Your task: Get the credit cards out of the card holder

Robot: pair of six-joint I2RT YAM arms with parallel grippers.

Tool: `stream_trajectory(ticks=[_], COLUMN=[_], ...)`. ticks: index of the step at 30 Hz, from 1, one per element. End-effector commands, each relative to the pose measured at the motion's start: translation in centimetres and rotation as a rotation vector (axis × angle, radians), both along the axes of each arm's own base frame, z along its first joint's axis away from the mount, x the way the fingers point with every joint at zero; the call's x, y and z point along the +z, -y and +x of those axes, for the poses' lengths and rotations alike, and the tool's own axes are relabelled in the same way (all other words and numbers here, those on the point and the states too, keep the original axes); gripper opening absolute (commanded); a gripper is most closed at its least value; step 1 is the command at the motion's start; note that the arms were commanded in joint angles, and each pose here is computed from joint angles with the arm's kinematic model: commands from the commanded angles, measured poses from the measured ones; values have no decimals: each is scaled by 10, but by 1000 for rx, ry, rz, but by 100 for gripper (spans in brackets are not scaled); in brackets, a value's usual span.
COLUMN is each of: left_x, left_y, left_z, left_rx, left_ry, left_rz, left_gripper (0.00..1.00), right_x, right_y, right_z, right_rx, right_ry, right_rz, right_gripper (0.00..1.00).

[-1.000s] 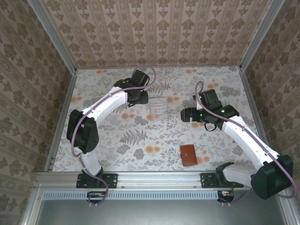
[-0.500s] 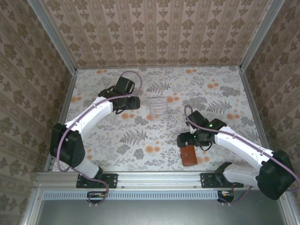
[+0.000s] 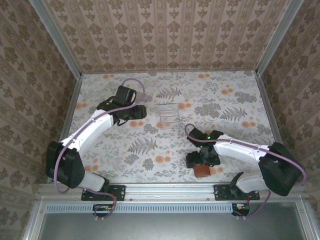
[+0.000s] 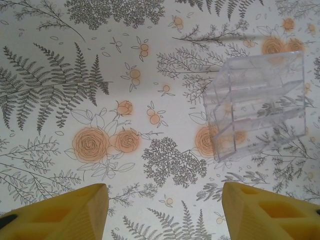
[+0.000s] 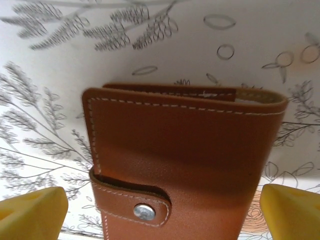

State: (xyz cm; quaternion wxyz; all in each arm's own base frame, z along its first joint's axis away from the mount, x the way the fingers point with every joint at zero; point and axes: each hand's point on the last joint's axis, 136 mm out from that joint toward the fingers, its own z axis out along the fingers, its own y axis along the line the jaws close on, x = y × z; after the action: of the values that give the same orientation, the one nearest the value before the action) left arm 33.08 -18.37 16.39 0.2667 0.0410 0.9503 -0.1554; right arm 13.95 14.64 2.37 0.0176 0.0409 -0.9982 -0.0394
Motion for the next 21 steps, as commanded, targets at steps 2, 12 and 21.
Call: stream_trajectory(ticks=[2,12,21], left_x=[5,-1,-8], left_y=[-2,-18,-30], left_z=[-2,-1,-2], left_rx=[-5,8,6], left_ry=[15,7,2], left_rz=[-43,-46,-80], left_gripper=[63,63,64], right_x=[-10,8,23], right_y=[2,-10,-56], right_z=[-6,9,51], right_rx=[-23,-92,-120], right_ry=[-39,17,47], right_rz=[-44,-61,-23], right_gripper=[97,74,65])
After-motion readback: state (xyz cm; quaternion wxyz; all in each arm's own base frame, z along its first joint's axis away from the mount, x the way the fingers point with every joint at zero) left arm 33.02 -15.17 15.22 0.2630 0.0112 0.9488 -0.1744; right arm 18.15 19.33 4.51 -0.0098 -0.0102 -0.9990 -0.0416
